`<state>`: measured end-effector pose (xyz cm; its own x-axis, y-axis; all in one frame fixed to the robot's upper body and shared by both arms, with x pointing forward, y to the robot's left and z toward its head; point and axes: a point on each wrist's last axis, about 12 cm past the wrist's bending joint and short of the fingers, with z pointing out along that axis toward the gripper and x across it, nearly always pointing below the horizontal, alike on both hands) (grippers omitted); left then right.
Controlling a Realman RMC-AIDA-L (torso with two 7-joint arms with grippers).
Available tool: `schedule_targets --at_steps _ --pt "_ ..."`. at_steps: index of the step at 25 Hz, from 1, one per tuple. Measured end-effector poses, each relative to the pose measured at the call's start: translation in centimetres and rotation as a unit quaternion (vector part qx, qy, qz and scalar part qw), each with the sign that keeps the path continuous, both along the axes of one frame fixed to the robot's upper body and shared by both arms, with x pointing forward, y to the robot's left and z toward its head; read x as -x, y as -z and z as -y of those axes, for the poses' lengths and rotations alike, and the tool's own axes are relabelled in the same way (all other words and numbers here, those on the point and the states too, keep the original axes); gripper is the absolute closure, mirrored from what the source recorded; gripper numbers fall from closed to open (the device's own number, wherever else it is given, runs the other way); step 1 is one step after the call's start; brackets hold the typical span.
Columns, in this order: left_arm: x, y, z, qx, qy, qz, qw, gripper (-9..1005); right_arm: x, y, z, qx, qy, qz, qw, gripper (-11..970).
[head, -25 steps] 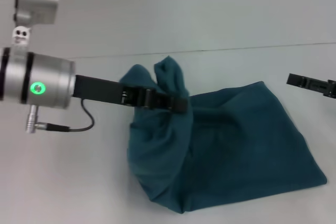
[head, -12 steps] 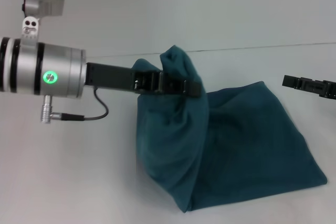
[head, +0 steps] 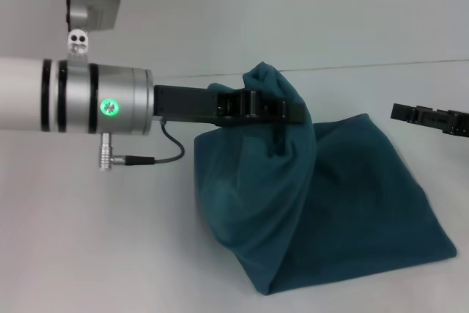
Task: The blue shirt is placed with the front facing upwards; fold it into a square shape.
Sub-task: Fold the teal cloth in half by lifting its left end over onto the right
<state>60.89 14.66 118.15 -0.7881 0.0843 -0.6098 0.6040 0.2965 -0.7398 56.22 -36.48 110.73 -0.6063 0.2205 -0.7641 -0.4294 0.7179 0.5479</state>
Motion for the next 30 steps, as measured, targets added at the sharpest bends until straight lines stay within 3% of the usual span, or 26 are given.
schedule_targets --at_steps 7,30 --pt "0.0 1.4 1.2 0.009 -0.005 -0.004 1.0 942 0.0 0.0 0.1 0.001 0.001 0.001 1.0 38" --pt "-0.4 1.3 3.8 -0.012 0.001 0.013 1.0 943 0.0 -0.2 0.3 0.001 0.005 0.003 1.0 38"
